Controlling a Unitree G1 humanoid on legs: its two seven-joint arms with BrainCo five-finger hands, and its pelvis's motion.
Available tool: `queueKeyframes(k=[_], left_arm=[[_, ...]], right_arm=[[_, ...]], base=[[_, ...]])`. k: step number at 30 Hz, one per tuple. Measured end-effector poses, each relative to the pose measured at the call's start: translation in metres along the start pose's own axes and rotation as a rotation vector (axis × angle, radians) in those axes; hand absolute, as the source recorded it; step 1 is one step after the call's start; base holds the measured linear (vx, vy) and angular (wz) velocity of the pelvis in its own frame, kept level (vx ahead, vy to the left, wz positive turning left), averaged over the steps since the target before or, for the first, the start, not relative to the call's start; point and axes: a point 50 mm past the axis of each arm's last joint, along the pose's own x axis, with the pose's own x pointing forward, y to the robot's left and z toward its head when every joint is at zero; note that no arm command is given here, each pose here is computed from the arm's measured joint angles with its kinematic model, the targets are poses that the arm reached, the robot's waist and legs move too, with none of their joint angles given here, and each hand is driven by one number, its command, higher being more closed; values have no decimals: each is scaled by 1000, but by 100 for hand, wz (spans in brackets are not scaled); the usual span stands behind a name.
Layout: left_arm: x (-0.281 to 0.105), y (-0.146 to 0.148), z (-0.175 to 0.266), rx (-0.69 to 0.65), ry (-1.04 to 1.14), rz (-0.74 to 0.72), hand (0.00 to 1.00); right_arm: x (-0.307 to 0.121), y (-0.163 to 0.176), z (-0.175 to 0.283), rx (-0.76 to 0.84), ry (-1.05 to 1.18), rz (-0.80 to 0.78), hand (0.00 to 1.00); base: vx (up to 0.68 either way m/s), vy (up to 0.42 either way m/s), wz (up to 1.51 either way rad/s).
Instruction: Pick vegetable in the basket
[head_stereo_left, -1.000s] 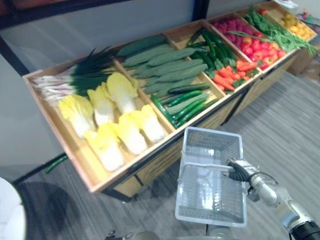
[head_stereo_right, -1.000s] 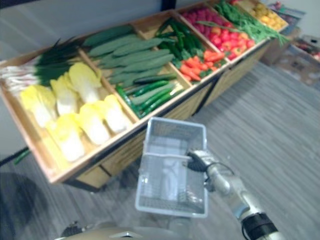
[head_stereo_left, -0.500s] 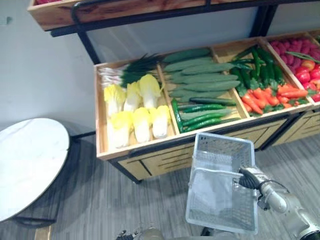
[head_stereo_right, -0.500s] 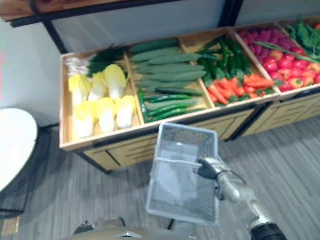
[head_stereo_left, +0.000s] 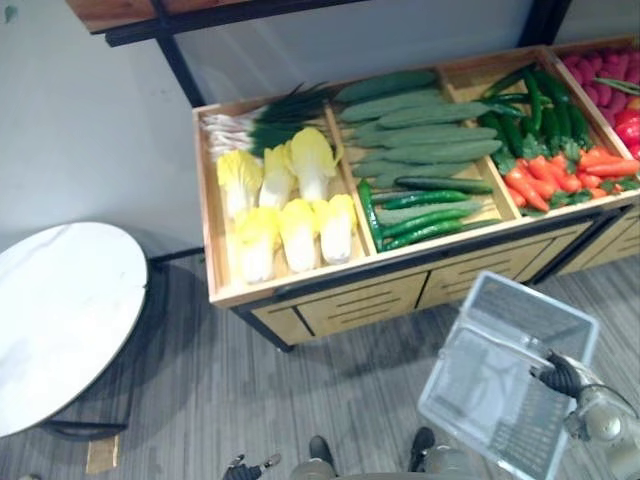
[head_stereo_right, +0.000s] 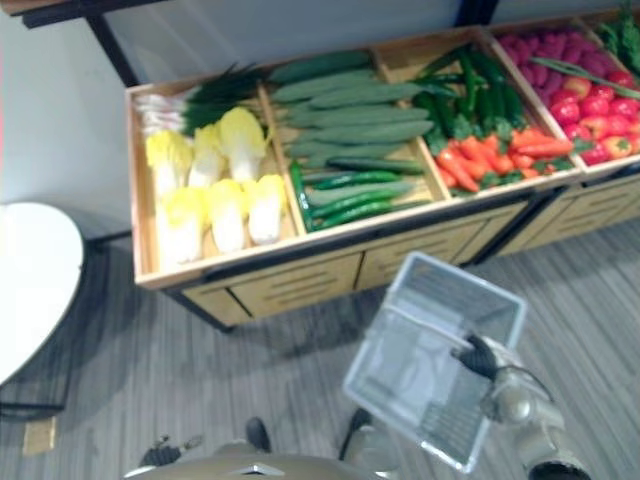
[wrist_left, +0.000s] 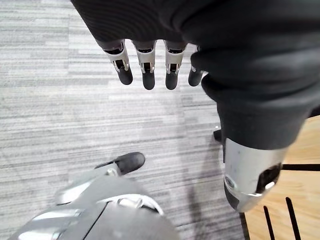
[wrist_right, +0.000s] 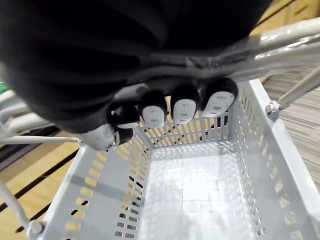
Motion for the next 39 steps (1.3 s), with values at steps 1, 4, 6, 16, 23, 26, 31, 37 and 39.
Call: queueKeyframes(k=[1,4,6,16,23,26,31,37,39], left_arm=[[1,7,5,-43,-14,39,0],[4,17,23,-100,-67,96,0],[5,24,37,-194,-113,141,0],[-34,64,128,-562,-587,446,0],[-66,85,166,-645,-797,628,0],[-70,87,170,-635,-818,661,0],[-76,91,177,-608,-852,695,0],[-69,105,198,-573,-847,707,0],[-66,105,208,-574,-839,699,0]], right_arm=[[-2,3,-11,38,57,-1,100],[-8,11,-29,111,152,-18,100],[-13,19,-43,187,231,-28,100],[-50,66,-83,499,528,-80,100],[-57,81,-86,568,581,-69,100],[-56,82,-86,571,581,-67,100],[-51,79,-82,576,565,-72,100],[-39,75,-70,541,509,-60,100],[-37,76,-68,532,499,-50,100]], base=[[34,12,-12],[18,0,-7],[3,-2,-2],[17,-2,6],[44,-3,7],[9,1,1],[-2,5,-14],[11,-16,-25],[38,-20,-5]])
